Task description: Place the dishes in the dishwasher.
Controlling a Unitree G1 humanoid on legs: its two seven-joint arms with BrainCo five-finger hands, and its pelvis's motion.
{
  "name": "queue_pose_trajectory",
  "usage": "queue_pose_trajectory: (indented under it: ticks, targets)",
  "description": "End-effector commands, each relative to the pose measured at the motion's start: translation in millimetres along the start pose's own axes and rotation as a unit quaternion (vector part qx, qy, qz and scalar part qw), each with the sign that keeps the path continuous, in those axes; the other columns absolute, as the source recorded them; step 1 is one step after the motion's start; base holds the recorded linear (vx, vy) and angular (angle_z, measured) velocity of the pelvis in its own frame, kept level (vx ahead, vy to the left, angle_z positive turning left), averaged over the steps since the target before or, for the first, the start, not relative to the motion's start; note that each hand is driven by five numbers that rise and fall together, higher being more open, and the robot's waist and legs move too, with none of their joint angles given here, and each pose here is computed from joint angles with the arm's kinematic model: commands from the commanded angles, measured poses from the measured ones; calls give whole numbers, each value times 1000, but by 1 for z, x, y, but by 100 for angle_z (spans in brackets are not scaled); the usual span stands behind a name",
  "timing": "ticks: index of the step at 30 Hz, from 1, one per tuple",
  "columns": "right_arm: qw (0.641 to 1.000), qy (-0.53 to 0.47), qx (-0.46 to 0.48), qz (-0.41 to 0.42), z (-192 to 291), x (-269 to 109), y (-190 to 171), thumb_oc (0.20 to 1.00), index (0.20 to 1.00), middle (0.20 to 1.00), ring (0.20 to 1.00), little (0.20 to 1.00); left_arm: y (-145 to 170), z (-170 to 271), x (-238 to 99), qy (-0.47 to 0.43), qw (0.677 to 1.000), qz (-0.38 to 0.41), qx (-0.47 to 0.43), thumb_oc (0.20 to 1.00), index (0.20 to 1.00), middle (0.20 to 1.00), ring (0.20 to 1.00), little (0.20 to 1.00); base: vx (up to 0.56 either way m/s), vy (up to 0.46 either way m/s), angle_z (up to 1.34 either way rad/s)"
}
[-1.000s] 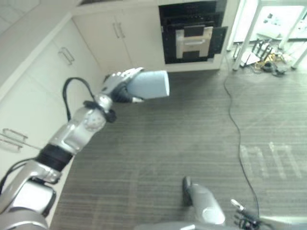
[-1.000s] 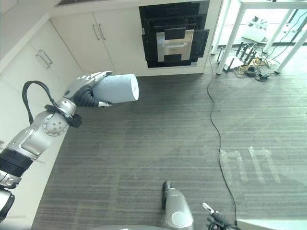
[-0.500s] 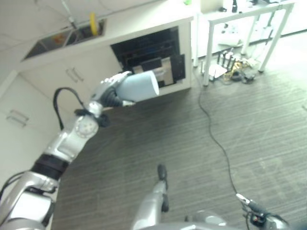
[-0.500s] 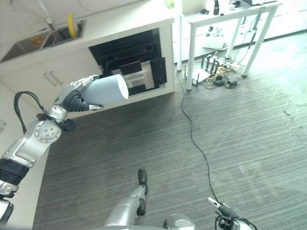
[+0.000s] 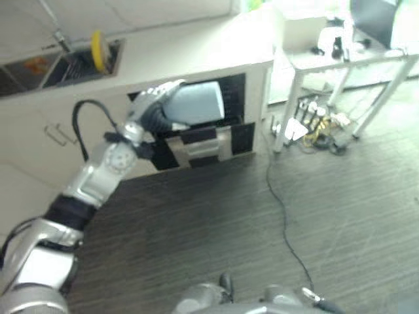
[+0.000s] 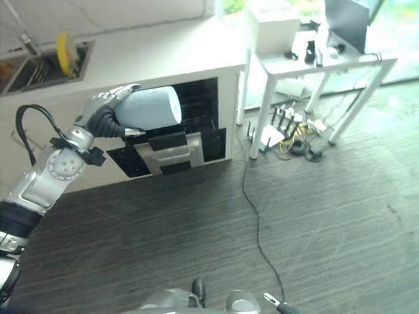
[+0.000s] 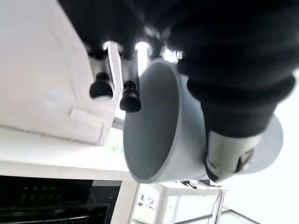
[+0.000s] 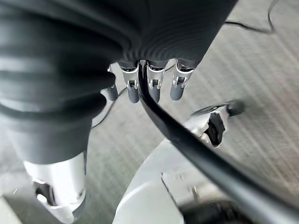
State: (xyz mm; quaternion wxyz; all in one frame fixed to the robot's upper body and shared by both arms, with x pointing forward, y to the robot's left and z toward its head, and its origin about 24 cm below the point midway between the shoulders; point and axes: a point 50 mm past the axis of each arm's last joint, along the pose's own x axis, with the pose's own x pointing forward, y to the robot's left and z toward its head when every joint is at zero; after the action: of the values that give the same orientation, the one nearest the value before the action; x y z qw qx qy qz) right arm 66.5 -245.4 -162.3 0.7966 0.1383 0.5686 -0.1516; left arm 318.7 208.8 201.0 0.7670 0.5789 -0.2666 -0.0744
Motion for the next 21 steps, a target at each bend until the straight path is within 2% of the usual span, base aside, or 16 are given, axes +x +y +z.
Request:
queue_pose_trajectory:
  ticks: [1,4,9,14,17,21]
  targets:
    - [999,-38,-28,-22,27,-5,-20,1000,1000,1000,1000,1000,22,-4,1,13,997,72,-7,200,200,200,200,200,206,-86,-29]
    - [999,-39,-23,-19,29,-5,-21,1000,1000,1000,1000,1000,25,1,11,11,997,78,2,200,200,200,200,200,158,-168,15]
    - [999,-30,-5,-22,27,-5,-24,1000,1000,1000,1000,1000,27,1,12,4,997,72,-1,200,200,200,200,200,97,-187,88]
    - [999,-33,2,-35,32,-6,-29,1000,1000,1000,1000,1000,25,5,12,-3,997,72,-10,200,200,200,200,200,68,-112,29]
    - [997,-50,20,-49,39,-10,-40,1000,1000,1000,1000,1000,34,11,13,-14,997,75,-18,200,200,200,200,200,37,119,32]
    - [996,-64,23,-61,51,-14,-51,1000,1000,1000,1000,1000,37,9,7,-11,996,88,-23,200,200,200,200,200,142,397,-8]
